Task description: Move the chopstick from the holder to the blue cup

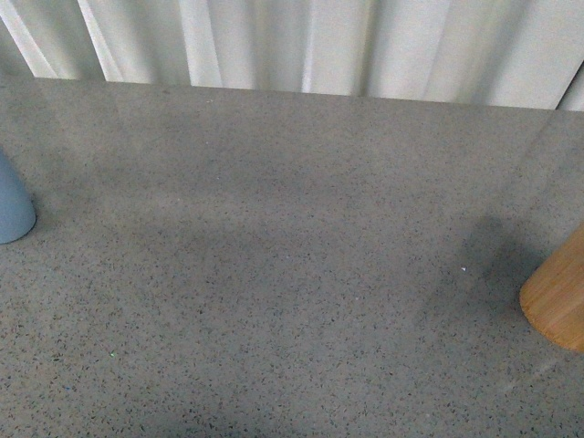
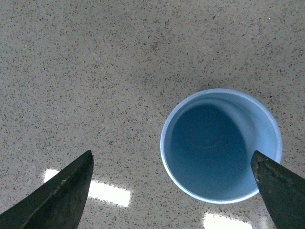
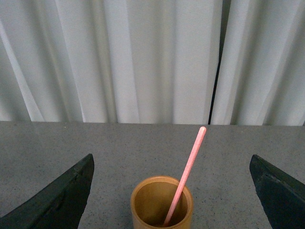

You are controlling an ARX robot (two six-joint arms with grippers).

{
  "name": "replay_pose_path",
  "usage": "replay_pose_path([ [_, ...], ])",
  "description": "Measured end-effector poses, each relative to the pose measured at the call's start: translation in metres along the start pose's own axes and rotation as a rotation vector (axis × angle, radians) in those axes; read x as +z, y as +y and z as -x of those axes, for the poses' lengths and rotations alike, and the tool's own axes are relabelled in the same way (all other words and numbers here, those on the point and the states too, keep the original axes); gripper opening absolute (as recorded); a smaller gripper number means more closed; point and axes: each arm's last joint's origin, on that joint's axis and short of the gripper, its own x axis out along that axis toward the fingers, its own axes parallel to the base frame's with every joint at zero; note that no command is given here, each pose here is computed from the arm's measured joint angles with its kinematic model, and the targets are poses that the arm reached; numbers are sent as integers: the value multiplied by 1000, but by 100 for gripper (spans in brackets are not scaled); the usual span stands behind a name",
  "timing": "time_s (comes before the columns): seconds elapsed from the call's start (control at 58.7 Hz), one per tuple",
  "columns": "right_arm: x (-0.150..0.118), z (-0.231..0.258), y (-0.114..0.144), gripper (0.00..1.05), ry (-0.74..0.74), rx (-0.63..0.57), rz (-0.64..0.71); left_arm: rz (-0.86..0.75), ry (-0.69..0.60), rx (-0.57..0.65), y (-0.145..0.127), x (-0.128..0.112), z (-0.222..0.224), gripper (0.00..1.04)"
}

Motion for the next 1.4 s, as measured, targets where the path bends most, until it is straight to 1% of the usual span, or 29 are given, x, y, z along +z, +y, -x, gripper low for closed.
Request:
replay_pose_path([
  [0.426, 0, 0, 0, 95, 0, 0, 0, -4, 53, 45, -3, -2, -31, 98],
  [0.664, 0, 0, 0, 95, 0, 0, 0, 17, 74, 72, -5, -4, -39, 98],
  [0.885, 0, 0, 0, 95, 0, 0, 0, 44, 93, 60, -18, -5, -46, 98],
  [0.919, 0, 0, 0, 95, 0, 0, 0, 46, 96, 57, -20, -6, -46, 95],
  [0.936, 0, 0, 0, 95, 0, 0, 0, 46, 98, 55, -21, -6, -47, 92],
  [0.97, 0, 0, 0, 95, 0, 0, 0, 46, 100, 53, -22, -6, -48, 88],
  [1.022, 0, 0, 0, 95, 0, 0, 0, 45, 106, 38, -25, -7, -49, 79],
  [1.141, 0, 0, 0, 95, 0, 0, 0, 37, 117, 28, -29, -8, -52, 63],
  [1.192, 0, 0, 0, 95, 0, 0, 0, 30, 124, 20, -32, -10, -52, 54],
  [1.311, 0, 0, 0, 95, 0, 0, 0, 21, 137, 0, -36, -14, -53, 38],
  [1.362, 0, 0, 0, 95, 0, 0, 0, 16, 145, 2, -38, -17, -53, 29],
  [1.396, 0, 0, 0, 95, 0, 0, 0, 17, 148, 3, -38, -18, -54, 26],
])
